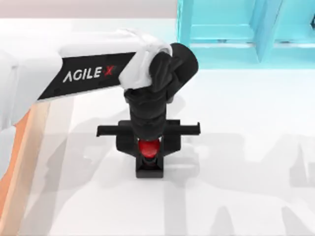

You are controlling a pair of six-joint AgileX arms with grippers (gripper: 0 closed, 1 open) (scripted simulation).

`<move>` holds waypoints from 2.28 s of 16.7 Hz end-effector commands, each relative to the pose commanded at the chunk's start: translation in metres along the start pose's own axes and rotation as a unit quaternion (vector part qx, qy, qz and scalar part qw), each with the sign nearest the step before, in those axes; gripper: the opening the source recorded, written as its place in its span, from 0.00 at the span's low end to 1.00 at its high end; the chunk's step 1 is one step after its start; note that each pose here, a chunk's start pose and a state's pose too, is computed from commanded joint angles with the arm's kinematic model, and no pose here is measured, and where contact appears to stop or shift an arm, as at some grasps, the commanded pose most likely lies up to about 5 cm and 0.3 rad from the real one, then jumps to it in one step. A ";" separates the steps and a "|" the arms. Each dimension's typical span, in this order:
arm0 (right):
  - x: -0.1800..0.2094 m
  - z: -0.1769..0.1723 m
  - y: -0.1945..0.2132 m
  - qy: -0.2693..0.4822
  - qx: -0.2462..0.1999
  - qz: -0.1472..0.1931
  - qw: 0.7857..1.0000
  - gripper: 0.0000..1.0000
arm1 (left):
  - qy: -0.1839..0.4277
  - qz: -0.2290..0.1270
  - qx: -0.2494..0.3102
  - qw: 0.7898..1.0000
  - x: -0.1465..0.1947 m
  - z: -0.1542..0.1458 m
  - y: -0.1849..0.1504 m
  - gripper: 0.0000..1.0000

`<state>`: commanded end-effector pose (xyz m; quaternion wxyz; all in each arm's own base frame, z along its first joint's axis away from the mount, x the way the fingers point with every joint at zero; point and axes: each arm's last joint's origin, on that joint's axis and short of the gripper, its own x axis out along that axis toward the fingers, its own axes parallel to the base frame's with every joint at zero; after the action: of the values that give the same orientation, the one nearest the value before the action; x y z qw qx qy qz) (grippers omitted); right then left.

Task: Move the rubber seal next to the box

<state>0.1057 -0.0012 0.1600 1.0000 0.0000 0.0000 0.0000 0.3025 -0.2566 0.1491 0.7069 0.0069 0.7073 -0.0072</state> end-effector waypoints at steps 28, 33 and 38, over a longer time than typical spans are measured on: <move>0.000 0.000 0.000 0.000 0.000 0.000 1.000 1.00 | -0.008 -0.005 -0.002 1.000 -0.125 -0.050 0.113 0.00; 0.000 0.000 0.000 0.000 0.000 0.000 1.000 1.00 | -0.003 -0.001 0.000 1.000 -0.143 -0.094 0.165 0.00; 0.000 0.000 0.000 0.000 0.000 0.000 1.000 1.00 | -0.001 0.001 0.003 1.000 -0.143 -0.097 0.168 0.00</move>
<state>0.1057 -0.0012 0.1600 1.0000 0.0000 0.0000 0.0000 0.2087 -0.0870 0.2919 0.7077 0.0093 0.7064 -0.0085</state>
